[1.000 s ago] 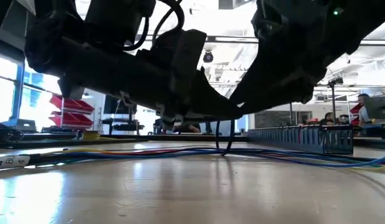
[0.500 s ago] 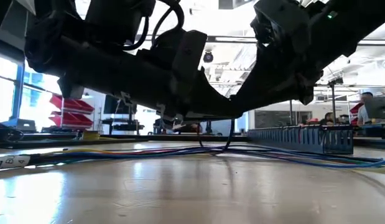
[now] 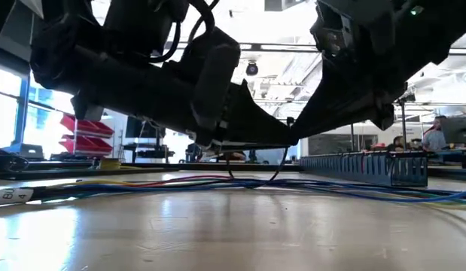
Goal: Ziptie cables
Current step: Wrap the left black zip tie on the cables
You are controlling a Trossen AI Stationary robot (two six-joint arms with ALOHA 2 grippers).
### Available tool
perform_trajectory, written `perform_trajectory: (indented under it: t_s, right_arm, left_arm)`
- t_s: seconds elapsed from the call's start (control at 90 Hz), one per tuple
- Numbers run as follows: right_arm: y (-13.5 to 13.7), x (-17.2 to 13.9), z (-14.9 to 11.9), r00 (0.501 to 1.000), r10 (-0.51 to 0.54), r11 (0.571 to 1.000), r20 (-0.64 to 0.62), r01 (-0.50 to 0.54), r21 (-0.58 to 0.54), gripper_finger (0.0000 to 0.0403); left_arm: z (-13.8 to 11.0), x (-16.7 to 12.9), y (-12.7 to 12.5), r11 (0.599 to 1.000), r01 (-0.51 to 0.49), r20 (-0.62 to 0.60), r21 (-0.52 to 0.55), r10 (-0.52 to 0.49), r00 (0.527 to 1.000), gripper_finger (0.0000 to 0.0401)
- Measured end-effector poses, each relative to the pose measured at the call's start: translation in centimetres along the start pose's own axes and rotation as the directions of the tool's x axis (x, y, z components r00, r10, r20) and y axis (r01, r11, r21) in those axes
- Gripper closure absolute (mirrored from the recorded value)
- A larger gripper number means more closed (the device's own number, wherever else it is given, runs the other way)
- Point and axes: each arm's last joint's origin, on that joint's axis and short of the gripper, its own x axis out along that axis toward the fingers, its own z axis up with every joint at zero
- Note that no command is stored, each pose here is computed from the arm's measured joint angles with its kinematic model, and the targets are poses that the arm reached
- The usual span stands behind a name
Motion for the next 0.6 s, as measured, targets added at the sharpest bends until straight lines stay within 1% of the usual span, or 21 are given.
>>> perform_trajectory:
  t_s: [0.1,0.189,0.389,0.433,0.533,0.6]
  right_arm:
    - [0.4,-0.5,0.8,0.997,-0.072,0.996,-0.041,0.07,-0.059,0.0403]
    - [0.7,-1.0,1.4,0.991,-0.11,0.99,-0.073,0.103,-0.096,0.0403]
    - [0.9,-1.3,1.6,0.986,-0.099,0.988,-0.13,0.082,-0.131,0.0403]
    - [0.9,-1.3,1.5,0.986,-0.097,0.987,-0.138,0.077,-0.138,0.0403]
    - [1.1,-1.3,1.6,0.987,-0.079,0.98,-0.137,0.052,-0.192,0.0403]
    - [1.3,-1.2,1.6,0.987,-0.058,0.975,-0.149,0.023,-0.223,0.0403]
  left_arm:
    - [0.1,-0.1,-0.2,0.998,0.032,0.002,0.051,-0.032,0.999,0.0257]
    - [0.3,-0.5,-0.3,0.997,0.04,0.003,0.065,-0.04,0.999,0.024]
    - [1.0,-2.2,-0.8,0.99,0.019,0.021,0.14,-0.022,1.0,0.0231]
    - [1.2,-2.6,-1.0,0.988,0.027,0.031,0.153,-0.032,0.999,0.0231]
    - [1.9,-3.2,-1.6,0.981,0.042,0.051,0.192,-0.053,0.997,0.0231]
    - [2.2,-3.1,-1.9,0.97,0.047,0.061,0.24,-0.063,0.996,0.0231]
